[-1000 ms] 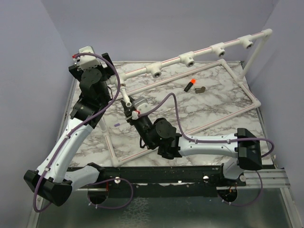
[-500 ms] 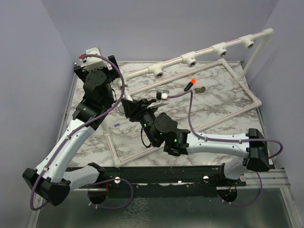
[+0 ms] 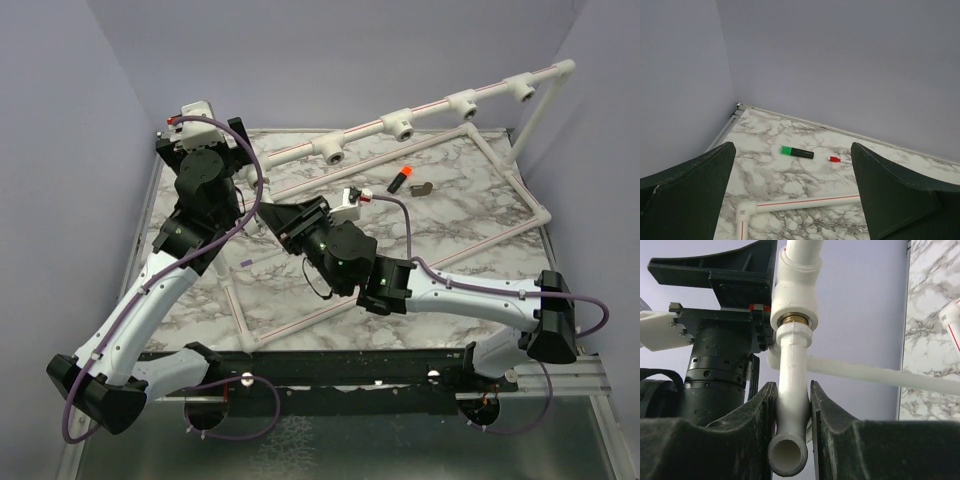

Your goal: Install the water faucets

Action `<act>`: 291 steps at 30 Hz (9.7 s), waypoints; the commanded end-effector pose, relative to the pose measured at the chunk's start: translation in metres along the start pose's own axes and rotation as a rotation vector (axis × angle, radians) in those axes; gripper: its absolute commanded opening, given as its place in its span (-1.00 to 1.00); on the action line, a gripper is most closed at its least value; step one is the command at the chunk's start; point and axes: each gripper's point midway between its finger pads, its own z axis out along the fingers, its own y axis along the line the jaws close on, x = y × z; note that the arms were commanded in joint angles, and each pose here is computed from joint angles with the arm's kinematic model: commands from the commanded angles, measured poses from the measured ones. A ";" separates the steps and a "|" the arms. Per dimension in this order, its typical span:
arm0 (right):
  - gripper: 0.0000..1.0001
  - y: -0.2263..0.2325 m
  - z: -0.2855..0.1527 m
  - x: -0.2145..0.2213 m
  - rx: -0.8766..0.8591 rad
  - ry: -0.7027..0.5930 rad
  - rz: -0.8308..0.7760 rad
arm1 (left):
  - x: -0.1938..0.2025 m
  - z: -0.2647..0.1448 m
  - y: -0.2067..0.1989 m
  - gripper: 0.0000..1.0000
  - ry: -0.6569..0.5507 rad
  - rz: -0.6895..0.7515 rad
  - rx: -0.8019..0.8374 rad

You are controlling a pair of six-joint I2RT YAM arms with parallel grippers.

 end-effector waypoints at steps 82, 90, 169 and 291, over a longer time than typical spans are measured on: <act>0.71 0.017 -0.037 -0.016 -0.901 0.086 -2.668 | 0.042 0.032 0.028 0.98 0.223 0.179 -0.134; 0.66 0.021 -0.026 -0.007 -0.868 -0.029 -2.787 | 0.066 0.026 0.034 0.98 0.266 0.191 -0.131; -0.99 -0.049 -0.006 -0.026 0.184 -0.229 -0.229 | 0.060 0.000 0.021 0.98 0.228 0.154 -0.106; -0.99 0.002 -0.047 -0.007 -0.542 -0.126 -2.171 | 0.071 -0.007 0.007 0.98 0.309 0.240 0.063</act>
